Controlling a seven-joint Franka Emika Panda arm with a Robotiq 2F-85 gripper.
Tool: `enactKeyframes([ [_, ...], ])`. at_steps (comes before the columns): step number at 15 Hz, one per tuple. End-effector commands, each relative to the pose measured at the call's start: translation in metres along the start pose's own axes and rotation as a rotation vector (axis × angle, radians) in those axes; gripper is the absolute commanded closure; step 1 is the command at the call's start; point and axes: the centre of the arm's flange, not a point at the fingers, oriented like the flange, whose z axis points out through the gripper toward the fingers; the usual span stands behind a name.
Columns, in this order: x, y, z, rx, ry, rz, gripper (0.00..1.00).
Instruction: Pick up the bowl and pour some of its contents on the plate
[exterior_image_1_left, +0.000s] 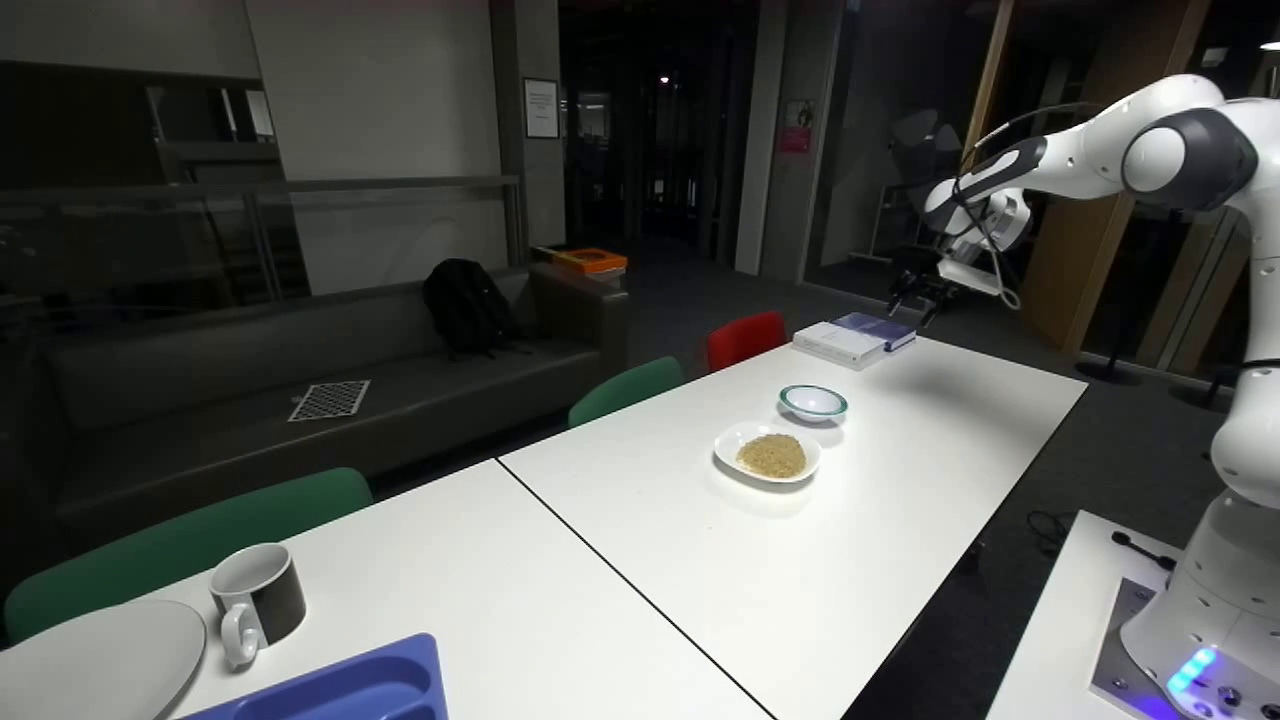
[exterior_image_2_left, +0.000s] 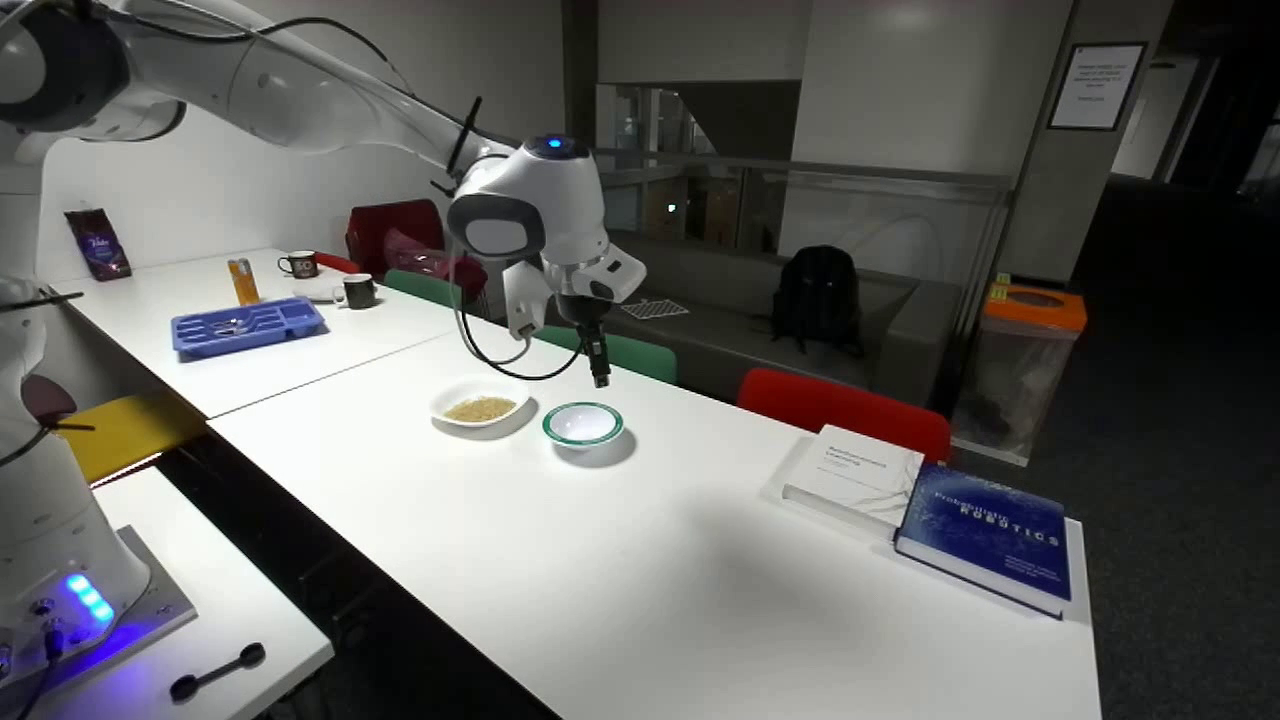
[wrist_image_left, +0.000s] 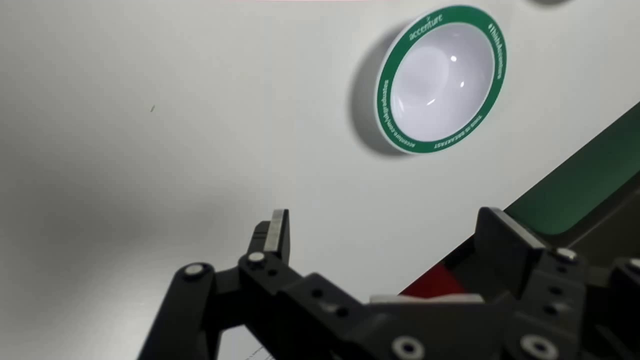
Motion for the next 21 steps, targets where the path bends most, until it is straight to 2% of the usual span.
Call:
enactKeyframes([
  [1, -0.064, -0.01, -0.032, 0.007, 0.013, -0.143, 0.0],
  [8, -0.129, -0.017, -0.064, 0.027, 0.092, -0.451, 0.0],
  [12, -0.152, -0.018, -0.073, 0.008, 0.074, -0.656, 0.0],
  [13, -0.127, -0.021, -0.061, 0.016, 0.045, -0.558, 0.0],
  [15, -0.136, -0.021, -0.065, 0.016, 0.044, -0.606, 0.0],
  [21, -0.14, -0.021, -0.066, 0.017, 0.043, -0.621, 0.0],
])
